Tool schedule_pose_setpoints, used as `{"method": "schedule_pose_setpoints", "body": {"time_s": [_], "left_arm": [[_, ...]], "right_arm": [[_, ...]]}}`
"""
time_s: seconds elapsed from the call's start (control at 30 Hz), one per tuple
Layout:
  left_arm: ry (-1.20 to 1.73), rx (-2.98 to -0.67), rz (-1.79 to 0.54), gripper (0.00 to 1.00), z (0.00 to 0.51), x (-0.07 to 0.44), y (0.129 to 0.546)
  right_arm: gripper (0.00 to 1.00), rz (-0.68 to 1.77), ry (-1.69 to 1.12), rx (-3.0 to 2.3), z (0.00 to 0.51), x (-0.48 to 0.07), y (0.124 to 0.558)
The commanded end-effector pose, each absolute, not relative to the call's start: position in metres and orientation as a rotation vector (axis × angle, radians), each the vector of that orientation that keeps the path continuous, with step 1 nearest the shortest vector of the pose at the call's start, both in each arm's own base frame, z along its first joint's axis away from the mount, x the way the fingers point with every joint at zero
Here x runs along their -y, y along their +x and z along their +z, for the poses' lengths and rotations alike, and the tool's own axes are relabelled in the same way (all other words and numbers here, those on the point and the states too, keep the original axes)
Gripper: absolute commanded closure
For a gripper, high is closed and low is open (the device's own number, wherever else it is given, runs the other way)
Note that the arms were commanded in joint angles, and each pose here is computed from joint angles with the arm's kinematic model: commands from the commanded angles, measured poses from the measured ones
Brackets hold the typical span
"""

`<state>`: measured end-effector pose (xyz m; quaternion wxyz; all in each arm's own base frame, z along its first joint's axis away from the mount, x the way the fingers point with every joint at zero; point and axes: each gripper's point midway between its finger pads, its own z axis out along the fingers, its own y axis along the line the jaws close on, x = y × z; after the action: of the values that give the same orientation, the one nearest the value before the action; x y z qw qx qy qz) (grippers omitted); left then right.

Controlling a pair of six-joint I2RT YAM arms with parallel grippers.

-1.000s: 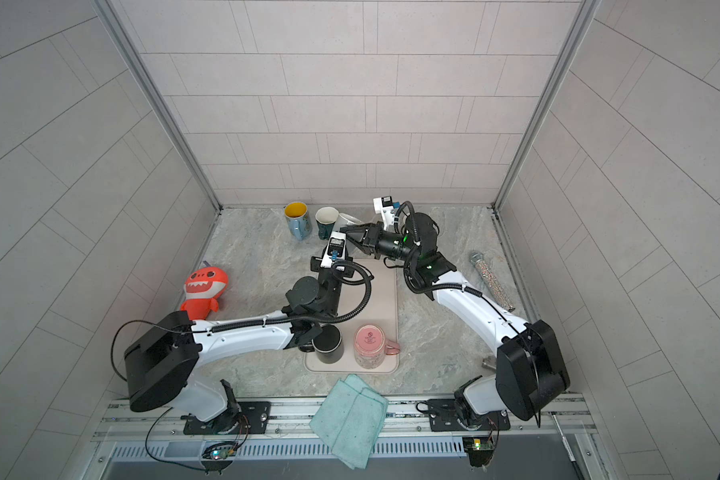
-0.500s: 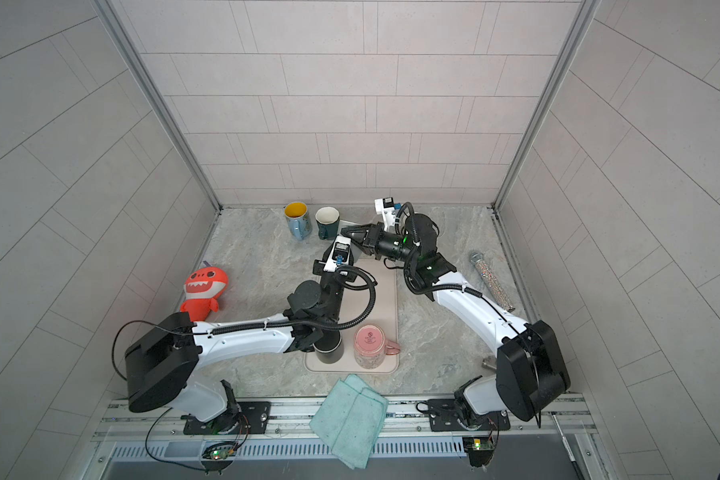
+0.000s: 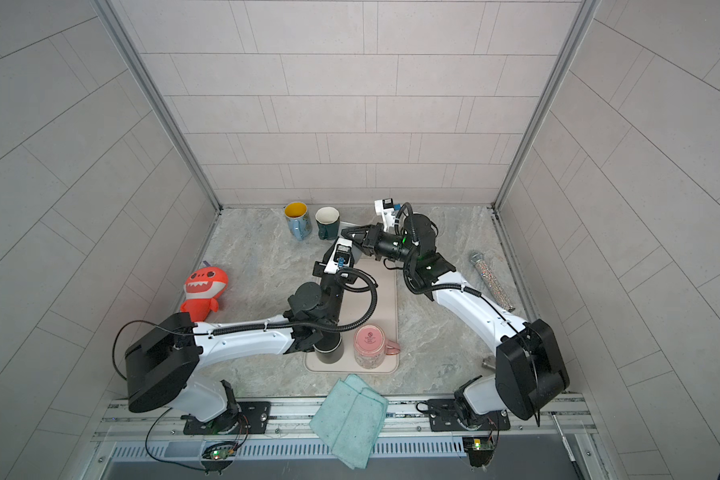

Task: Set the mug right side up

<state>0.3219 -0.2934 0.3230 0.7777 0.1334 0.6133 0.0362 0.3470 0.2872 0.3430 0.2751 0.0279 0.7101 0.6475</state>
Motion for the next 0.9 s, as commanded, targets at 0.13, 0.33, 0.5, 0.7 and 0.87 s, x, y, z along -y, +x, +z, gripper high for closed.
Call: {"method": "schedule_pose_setpoints", "body": {"time_s": [0.13, 0.33, 0.5, 0.7, 0.87], "left_arm": [[0.202, -1.185, -0.083, 0.67, 0.375, 0.293, 0.300], [0.203, -1.187, -0.065, 0.67, 0.373, 0.291, 0.301], [0.206, -1.187, -0.057, 0.67, 0.373, 0.290, 0.300], [0.205, -1.193, -0.048, 0.67, 0.371, 0.288, 0.301], [0.199, -1.195, -0.038, 0.66, 0.370, 0.286, 0.301]], "right_arm": [[1.00, 1.720, 0.104, -2.041, 0.303, -0.296, 0.345], [1.00, 1.718, 0.111, -2.057, 0.297, -0.298, 0.346], [1.00, 1.709, 0.113, -2.069, 0.293, -0.298, 0.346], [1.00, 1.697, 0.118, -2.084, 0.288, -0.298, 0.347], [1.00, 1.684, 0.124, -2.100, 0.283, -0.297, 0.347]]}}
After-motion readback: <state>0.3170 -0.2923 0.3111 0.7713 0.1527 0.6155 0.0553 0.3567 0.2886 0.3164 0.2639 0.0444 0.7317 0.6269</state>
